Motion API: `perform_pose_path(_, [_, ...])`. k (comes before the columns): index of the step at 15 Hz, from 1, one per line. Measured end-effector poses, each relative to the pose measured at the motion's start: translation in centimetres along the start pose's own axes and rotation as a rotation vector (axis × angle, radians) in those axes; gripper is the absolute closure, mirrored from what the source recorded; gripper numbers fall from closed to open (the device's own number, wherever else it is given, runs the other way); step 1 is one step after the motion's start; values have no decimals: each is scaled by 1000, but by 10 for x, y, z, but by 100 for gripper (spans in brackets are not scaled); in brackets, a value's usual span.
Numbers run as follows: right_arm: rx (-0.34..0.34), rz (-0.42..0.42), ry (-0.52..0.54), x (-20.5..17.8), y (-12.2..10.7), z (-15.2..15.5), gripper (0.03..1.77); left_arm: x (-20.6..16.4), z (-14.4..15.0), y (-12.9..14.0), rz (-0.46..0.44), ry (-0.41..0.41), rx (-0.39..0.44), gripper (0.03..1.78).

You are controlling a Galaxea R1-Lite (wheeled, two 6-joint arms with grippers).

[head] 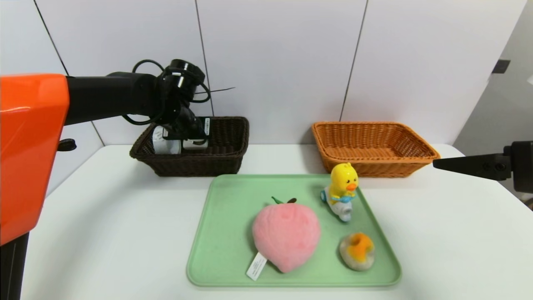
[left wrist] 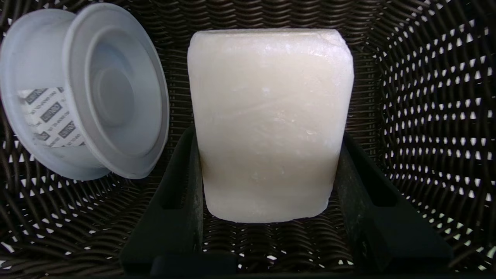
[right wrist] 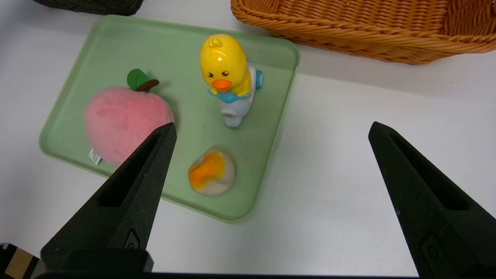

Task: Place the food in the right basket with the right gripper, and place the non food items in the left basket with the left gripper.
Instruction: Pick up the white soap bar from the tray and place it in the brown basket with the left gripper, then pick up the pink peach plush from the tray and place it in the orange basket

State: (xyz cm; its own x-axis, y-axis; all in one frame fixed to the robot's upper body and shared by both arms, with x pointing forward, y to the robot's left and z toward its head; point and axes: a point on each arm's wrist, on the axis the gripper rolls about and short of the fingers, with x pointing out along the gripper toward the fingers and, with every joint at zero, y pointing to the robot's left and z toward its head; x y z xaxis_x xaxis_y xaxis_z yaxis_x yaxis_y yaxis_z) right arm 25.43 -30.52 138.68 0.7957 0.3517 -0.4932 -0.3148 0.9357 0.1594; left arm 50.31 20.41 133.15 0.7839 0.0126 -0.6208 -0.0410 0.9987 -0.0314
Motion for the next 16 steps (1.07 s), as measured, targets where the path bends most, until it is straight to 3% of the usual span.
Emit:
perform_pose_path(3, [1, 0, -1, 0, 0, 0, 9, 11, -5, -1, 8, 23, 5, 84])
perform_pose_path(6, [1, 3, -2, 0, 0, 0, 9, 20, -10, -2, 14, 38, 10, 60])
perform_pose_path(10, [1, 5, -3, 0, 0, 0, 9, 23, -11, -1, 20, 44, 11, 40])
perform_pose_path(16, [-1, 1, -13, 0, 0, 2, 9, -17, 9, 5, 0, -43, 15, 24])
